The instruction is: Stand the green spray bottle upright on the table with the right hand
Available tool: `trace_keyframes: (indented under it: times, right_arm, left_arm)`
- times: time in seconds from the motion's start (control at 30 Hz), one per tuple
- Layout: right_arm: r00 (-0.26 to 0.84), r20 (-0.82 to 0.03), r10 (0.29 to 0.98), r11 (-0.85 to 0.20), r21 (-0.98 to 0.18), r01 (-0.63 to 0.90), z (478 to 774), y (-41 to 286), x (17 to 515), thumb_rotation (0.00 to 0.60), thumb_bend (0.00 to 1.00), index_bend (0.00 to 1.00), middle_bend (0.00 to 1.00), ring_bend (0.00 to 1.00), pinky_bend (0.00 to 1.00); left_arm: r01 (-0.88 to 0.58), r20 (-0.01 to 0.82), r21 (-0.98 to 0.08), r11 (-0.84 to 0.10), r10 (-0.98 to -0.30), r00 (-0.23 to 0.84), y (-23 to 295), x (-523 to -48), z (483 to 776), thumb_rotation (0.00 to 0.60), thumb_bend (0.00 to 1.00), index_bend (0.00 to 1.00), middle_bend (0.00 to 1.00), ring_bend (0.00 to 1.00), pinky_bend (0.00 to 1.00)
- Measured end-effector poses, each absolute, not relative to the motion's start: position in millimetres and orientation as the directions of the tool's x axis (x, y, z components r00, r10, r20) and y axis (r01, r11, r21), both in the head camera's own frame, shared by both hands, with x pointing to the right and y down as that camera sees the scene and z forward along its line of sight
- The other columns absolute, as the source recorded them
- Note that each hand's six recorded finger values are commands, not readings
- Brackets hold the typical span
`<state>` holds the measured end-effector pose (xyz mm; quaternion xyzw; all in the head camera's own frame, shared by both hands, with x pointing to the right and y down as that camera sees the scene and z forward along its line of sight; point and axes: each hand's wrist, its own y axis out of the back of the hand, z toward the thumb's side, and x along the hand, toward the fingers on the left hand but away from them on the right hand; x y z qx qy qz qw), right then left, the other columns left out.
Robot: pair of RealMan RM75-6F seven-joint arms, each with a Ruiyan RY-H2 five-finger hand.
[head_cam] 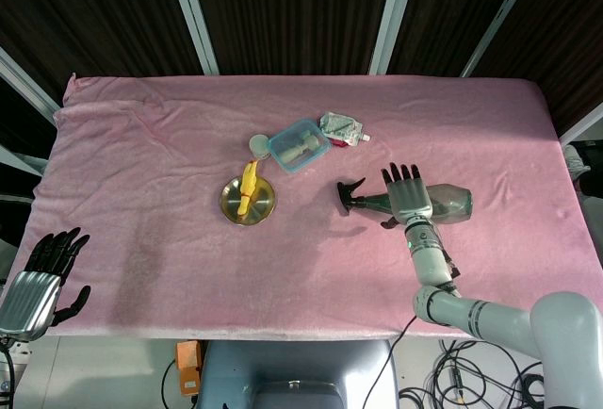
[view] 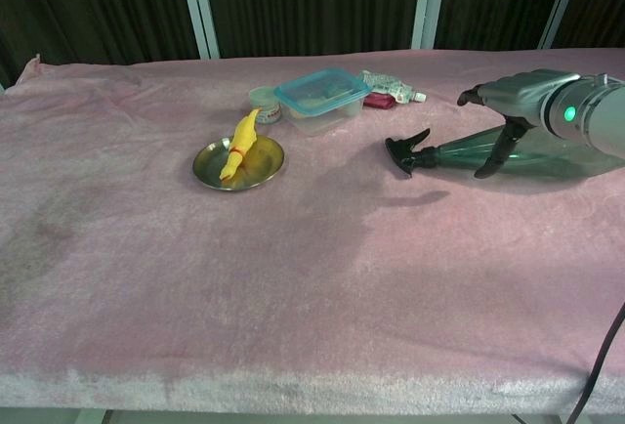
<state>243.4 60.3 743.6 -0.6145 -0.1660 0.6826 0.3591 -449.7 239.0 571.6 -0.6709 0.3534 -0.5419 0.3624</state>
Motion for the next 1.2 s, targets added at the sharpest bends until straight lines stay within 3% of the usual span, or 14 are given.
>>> trace_keyframes:
  times: [0.13,0.27,0.47,0.57,0.83,1.2]
  right_arm:
    - [-0.003,-0.724,0.69,-0.692,-0.658,-0.297,747,61,247,0.6,0.24,0.34,0.25,0.02,0.0]
    - [-0.004,-0.728,0.686,-0.694,-0.652,-0.306,751,62,244,0.6,0.32,0.4,0.29,0.07,0.01]
    - [-0.015,-0.74,0.672,-0.706,-0.634,-0.316,761,66,237,0.6,0.33,0.47,0.33,0.12,0.05]
    - [-0.022,-0.744,0.668,-0.714,-0.633,-0.301,766,67,233,0.6,0.33,0.57,0.37,0.19,0.12]
    - [-0.04,-0.724,0.689,-0.692,-0.64,-0.334,767,64,231,0.6,0.36,0.87,0.6,0.44,0.28]
    - [0.083,-0.592,0.802,-0.57,-0.799,-0.19,713,47,205,0.6,0.37,0.93,0.64,0.5,0.36]
  left_arm:
    - [-0.082,0.474,-0.867,-0.491,-0.866,0.16,238,-450,573,0.6,0.39,0.0,0.0,0.0,0.0]
    - [-0.083,0.47,-0.87,-0.487,-0.867,0.163,238,-449,572,0.6,0.39,0.0,0.0,0.0,0.0]
    - [-0.084,0.472,-0.868,-0.49,-0.865,0.167,238,-449,572,0.6,0.39,0.0,0.0,0.0,0.0]
    - [-0.086,0.472,-0.868,-0.489,-0.866,0.165,237,-450,572,0.6,0.39,0.0,0.0,0.0,0.0]
    - [-0.089,0.472,-0.868,-0.489,-0.867,0.162,237,-452,572,0.6,0.39,0.0,0.0,0.0,0.0]
    - [-0.084,0.472,-0.868,-0.49,-0.866,0.166,239,-449,572,0.6,0.39,0.0,0.0,0.0,0.0]
